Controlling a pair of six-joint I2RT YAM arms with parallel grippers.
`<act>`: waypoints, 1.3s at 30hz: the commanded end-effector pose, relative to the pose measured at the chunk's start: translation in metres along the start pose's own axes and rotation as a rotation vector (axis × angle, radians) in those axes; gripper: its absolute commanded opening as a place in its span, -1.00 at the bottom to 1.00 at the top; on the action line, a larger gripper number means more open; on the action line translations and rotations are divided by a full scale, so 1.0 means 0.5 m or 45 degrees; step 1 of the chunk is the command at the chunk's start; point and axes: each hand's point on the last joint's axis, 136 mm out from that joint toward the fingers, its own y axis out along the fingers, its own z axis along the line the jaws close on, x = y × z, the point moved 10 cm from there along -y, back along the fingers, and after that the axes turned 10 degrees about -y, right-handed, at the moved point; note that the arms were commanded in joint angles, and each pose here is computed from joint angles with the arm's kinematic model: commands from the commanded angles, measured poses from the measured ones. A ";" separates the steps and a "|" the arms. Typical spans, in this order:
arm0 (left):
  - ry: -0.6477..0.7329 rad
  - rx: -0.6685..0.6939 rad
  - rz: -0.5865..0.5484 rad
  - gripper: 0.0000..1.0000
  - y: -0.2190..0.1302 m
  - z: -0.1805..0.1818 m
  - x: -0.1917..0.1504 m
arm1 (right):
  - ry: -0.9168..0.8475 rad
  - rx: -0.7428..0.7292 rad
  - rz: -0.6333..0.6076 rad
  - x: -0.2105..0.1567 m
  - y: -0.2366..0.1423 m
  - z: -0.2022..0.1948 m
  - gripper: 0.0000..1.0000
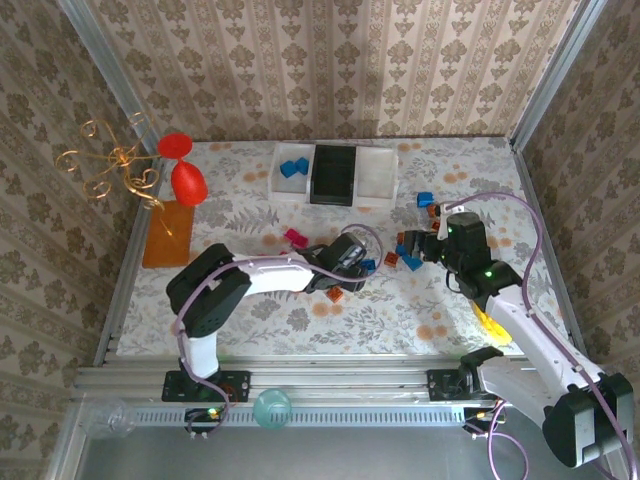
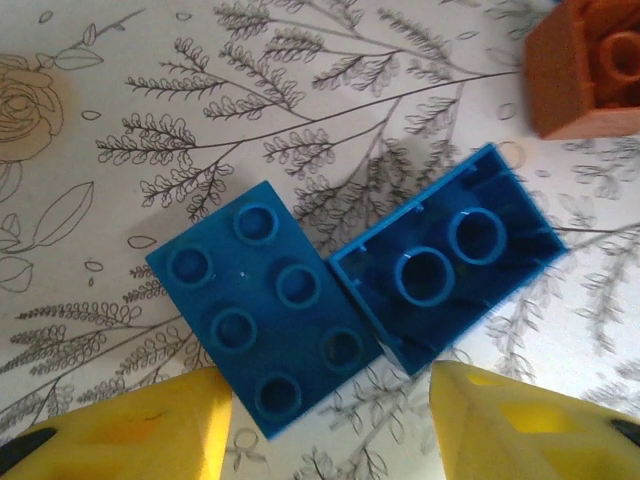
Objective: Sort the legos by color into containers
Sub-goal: Pick up the lego from the center of the table, then place the lego in the container.
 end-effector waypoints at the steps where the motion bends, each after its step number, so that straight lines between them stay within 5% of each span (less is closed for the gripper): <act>1: 0.014 0.098 0.005 0.09 0.010 0.006 0.010 | 0.018 0.009 -0.005 -0.008 -0.010 -0.003 0.78; 13: -0.033 0.153 -0.046 -0.02 0.038 0.030 0.046 | 0.023 0.021 -0.012 -0.008 -0.010 -0.002 0.79; 20: -0.080 0.122 -0.129 -0.29 0.021 0.049 0.069 | 0.047 0.093 -0.021 -0.007 -0.008 0.007 0.79; 28: -0.224 0.105 -0.464 -0.40 -0.107 0.147 0.169 | -0.099 0.559 -0.166 -0.001 -0.017 0.104 0.77; 34: -0.331 0.221 -0.591 -0.40 -0.154 0.259 0.256 | -0.159 0.638 -0.175 0.020 -0.008 0.149 0.78; 39: -0.405 0.283 -0.596 -0.40 -0.126 0.342 0.334 | -0.171 0.621 -0.142 0.033 0.009 0.168 0.78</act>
